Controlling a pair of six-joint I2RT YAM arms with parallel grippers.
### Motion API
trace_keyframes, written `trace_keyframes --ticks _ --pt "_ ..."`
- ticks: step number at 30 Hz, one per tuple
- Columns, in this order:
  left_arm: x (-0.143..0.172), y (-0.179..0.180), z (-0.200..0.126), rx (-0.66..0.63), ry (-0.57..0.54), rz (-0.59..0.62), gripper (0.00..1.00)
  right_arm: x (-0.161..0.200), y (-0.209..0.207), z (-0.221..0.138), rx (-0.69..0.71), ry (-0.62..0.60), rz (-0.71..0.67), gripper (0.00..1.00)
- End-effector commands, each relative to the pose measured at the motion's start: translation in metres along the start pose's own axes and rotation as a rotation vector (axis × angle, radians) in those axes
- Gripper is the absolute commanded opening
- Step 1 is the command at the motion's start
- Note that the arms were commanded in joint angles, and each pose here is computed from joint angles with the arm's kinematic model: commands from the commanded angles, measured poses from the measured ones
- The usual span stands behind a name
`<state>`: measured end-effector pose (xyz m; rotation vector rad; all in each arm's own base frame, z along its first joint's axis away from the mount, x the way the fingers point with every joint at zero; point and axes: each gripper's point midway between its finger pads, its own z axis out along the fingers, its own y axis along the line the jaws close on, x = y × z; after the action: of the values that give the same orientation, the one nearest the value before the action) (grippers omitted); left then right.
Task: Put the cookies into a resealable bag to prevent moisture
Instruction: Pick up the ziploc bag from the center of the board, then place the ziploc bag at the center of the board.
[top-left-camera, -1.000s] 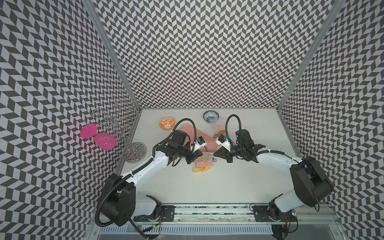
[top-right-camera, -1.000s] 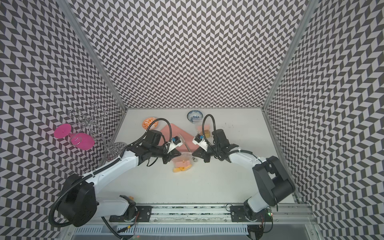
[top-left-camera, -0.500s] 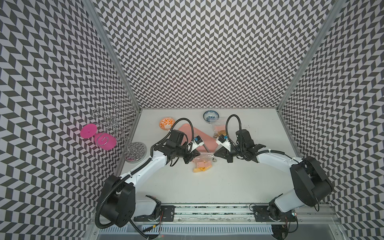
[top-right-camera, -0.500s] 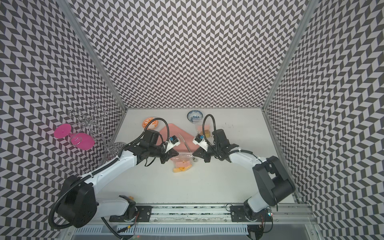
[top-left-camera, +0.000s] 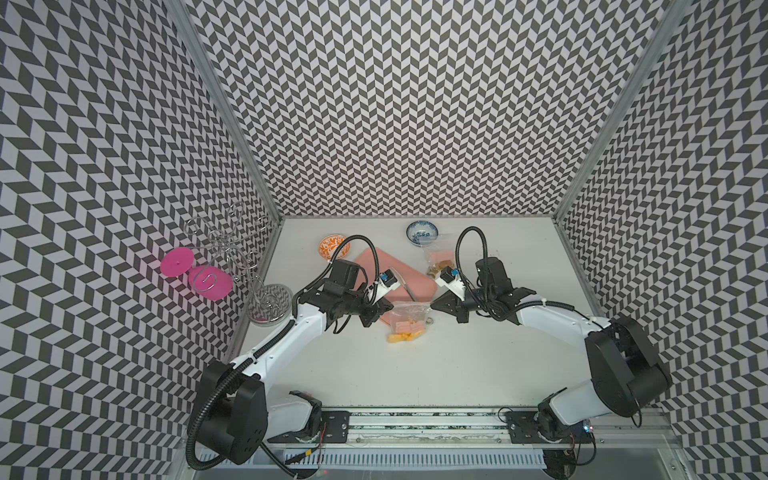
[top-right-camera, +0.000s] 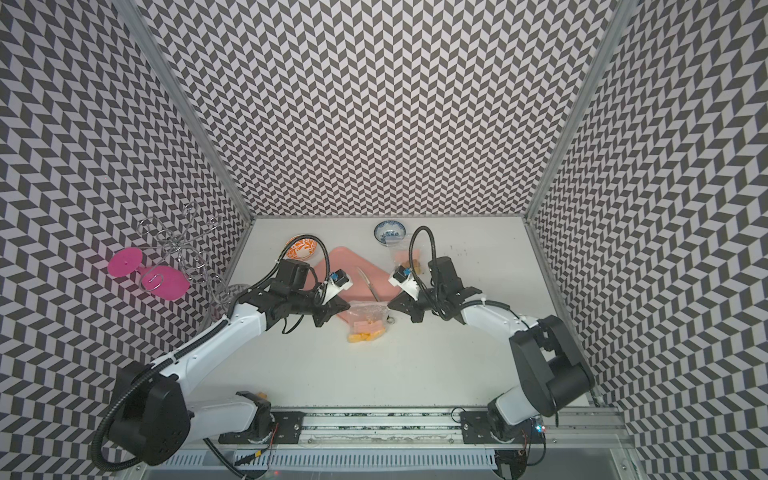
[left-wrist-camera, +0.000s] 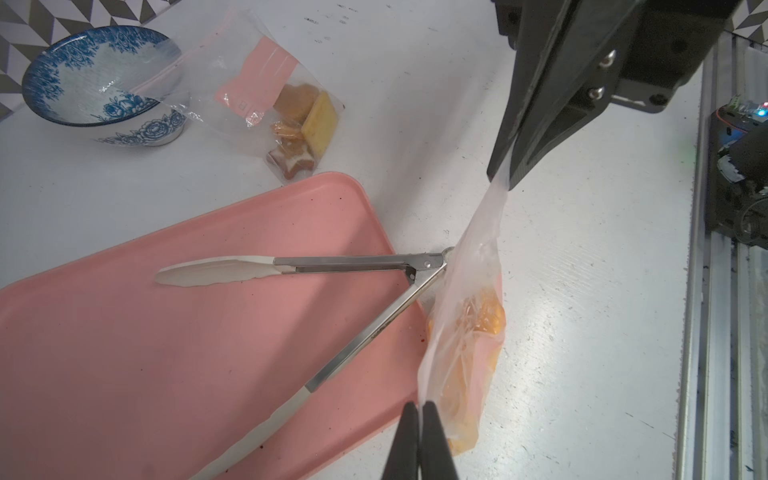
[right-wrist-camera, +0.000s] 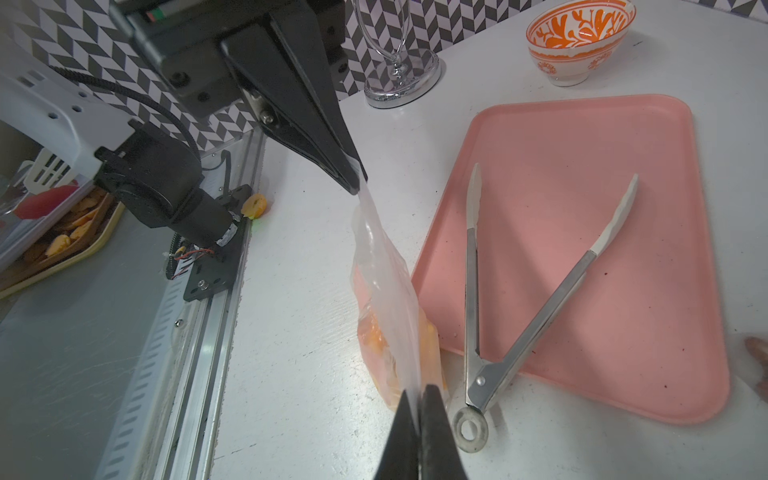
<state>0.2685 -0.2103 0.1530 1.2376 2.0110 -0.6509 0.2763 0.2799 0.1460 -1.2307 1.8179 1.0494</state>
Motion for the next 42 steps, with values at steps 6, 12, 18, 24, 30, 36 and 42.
trace_keyframes --ticks 6,12,18,24,30,36,42 --pt "-0.035 -0.030 -0.021 0.107 -0.093 0.035 0.00 -0.020 0.021 -0.026 0.027 -0.039 -0.021 0.00" --pt "-0.071 -0.072 -0.033 0.234 -0.202 0.074 0.00 -0.037 0.037 -0.057 0.115 -0.045 -0.031 0.00" --pt "-0.105 -0.058 -0.021 0.190 -0.284 0.118 0.00 -0.044 -0.004 -0.098 0.421 0.027 -0.058 0.00" --pt "-0.139 -0.030 0.013 0.140 -0.325 0.164 0.00 -0.053 -0.055 -0.137 0.673 0.077 -0.056 0.00" --pt "-0.154 0.001 0.057 0.108 -0.305 0.195 0.00 -0.028 -0.117 -0.150 0.830 0.168 -0.004 0.00" --pt "-0.155 0.029 0.104 0.100 -0.282 0.203 0.00 -0.017 -0.160 -0.144 0.857 0.253 0.024 0.00" --pt "-0.175 0.038 0.111 0.113 -0.328 0.207 0.00 -0.041 -0.163 -0.163 0.885 0.165 0.014 0.00"
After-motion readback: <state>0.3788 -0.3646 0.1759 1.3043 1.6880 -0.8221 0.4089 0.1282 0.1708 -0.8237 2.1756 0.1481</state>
